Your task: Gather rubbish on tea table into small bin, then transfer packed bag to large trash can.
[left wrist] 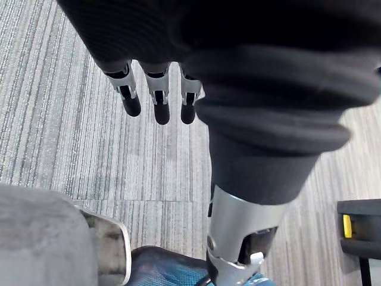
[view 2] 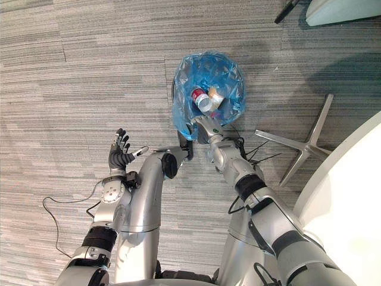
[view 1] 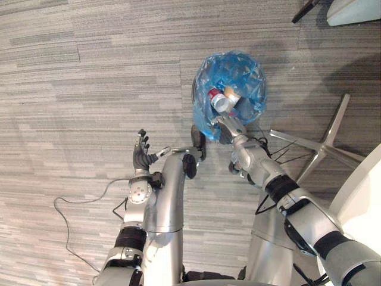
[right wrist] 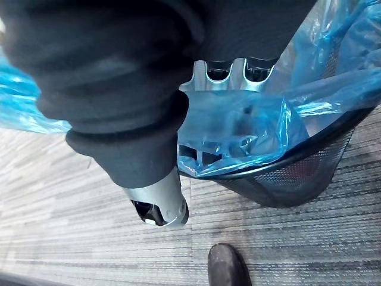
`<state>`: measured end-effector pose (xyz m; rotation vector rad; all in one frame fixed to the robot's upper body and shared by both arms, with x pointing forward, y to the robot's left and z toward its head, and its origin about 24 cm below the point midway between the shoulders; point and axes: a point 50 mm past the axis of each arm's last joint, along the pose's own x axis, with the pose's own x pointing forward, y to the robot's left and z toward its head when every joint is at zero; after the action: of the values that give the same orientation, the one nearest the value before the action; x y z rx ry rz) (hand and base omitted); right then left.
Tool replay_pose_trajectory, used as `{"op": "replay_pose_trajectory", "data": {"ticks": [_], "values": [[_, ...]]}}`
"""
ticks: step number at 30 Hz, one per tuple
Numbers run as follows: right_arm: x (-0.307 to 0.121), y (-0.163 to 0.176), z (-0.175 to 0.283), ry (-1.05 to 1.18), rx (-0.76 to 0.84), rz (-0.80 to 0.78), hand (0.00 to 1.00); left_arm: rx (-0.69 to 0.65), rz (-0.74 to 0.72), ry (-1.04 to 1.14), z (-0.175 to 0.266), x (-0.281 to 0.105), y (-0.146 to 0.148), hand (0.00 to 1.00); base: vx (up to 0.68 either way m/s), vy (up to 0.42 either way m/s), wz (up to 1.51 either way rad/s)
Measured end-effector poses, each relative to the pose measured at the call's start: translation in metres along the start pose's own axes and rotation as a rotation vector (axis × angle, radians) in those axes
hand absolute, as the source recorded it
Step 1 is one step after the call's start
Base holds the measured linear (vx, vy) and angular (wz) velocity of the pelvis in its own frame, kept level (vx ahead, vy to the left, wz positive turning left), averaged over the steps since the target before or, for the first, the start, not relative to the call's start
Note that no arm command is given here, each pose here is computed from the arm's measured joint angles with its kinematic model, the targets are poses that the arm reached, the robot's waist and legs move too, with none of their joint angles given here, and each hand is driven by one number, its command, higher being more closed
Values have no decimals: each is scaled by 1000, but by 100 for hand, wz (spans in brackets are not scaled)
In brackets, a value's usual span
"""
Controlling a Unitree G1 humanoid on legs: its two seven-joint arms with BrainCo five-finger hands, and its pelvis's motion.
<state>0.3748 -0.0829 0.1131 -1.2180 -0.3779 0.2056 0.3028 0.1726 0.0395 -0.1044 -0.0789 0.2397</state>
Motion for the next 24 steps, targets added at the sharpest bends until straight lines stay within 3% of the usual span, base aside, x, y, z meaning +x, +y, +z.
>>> {"op": "replay_pose_trajectory", "data": {"ticks": [5, 11, 16, 24], "values": [[-3, -25, 15, -47, 179, -153, 100, 1, 1, 1, 1, 0, 0, 0, -63, 23, -1], [-31, -42, 18, -58, 531, -338, 100, 22, -30, 53, -8, -4, -9, 0, -56, 9, -1], [-71, -12, 14, 33, 849, -340, 100, 79, -34, 165, -37, -31, 0, 0, 9, -59, -1], [-105, 17, 31, 17, 1090, -253, 100, 219, -66, 475, -103, -102, 32, 0, 142, -20, -16]]}}
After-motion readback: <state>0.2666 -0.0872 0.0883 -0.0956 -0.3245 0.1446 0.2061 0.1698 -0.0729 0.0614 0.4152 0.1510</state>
